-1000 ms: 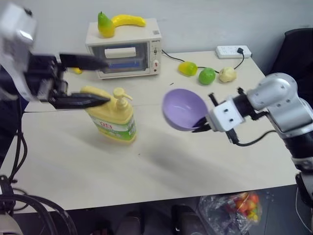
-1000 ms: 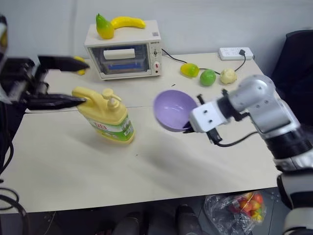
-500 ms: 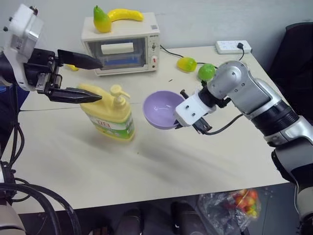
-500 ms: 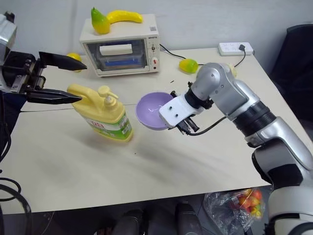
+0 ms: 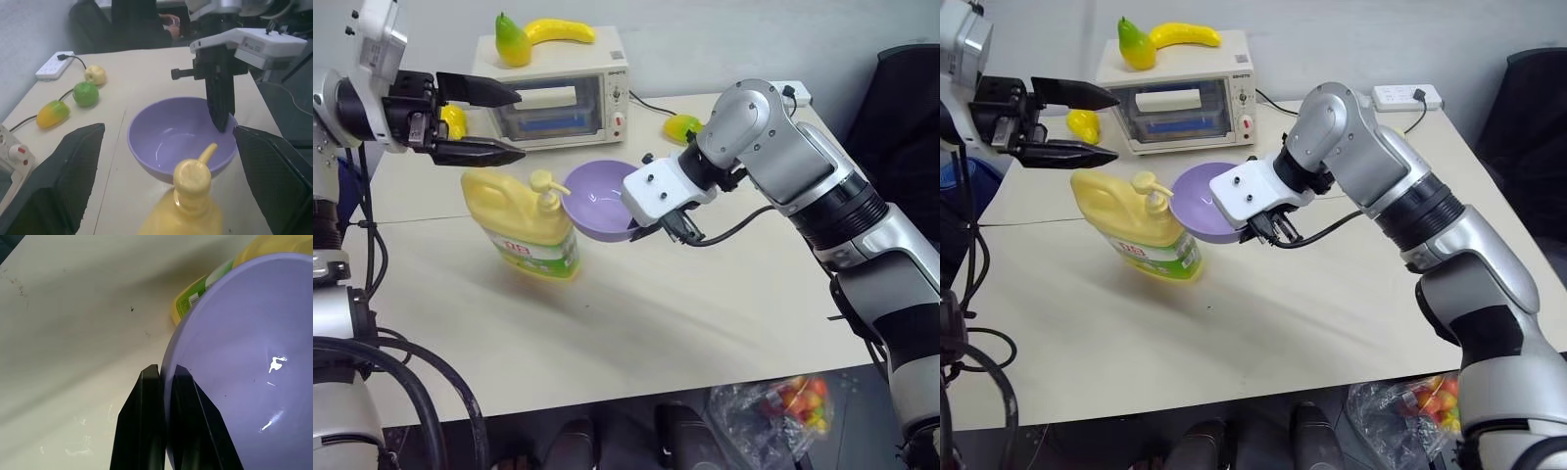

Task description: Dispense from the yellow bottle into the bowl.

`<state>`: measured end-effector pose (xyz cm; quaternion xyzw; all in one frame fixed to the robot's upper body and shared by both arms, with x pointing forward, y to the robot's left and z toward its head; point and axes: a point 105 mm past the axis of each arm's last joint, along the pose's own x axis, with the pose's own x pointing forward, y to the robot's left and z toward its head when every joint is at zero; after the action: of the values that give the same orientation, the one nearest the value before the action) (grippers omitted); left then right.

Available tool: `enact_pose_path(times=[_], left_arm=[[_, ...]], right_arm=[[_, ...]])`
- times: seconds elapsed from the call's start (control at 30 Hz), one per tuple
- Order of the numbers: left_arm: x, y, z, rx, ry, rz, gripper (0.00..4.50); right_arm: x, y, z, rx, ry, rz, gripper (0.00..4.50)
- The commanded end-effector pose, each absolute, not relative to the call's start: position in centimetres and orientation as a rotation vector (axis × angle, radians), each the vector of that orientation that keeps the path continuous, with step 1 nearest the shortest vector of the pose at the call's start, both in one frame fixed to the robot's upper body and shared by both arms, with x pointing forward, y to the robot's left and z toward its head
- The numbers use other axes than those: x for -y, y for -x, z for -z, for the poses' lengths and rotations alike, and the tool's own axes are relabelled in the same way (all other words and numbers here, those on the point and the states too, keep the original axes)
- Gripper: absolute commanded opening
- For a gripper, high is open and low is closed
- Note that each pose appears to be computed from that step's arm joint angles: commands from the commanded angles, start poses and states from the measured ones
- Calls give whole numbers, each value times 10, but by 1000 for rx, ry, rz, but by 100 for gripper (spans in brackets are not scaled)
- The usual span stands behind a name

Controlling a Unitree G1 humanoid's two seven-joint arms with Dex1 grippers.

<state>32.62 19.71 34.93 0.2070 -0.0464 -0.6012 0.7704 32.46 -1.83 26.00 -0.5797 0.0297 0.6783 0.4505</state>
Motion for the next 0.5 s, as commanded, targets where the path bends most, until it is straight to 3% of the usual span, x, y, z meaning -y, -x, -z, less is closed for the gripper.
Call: enact_pose_path(times=[0.03, 0.4, 0.5], left_arm=[[-199, -312, -358, 111, -454, 1393, 337], [-190, -315, -345, 66, -485, 1443, 3], [-187, -316, -343, 61, -501, 1452, 3]], right_arm=[[21, -317, -276, -74, 1452, -1701, 0], [12, -298, -289, -59, 1347, -1758, 0], [11, -295, -291, -57, 1341, -1761, 0]])
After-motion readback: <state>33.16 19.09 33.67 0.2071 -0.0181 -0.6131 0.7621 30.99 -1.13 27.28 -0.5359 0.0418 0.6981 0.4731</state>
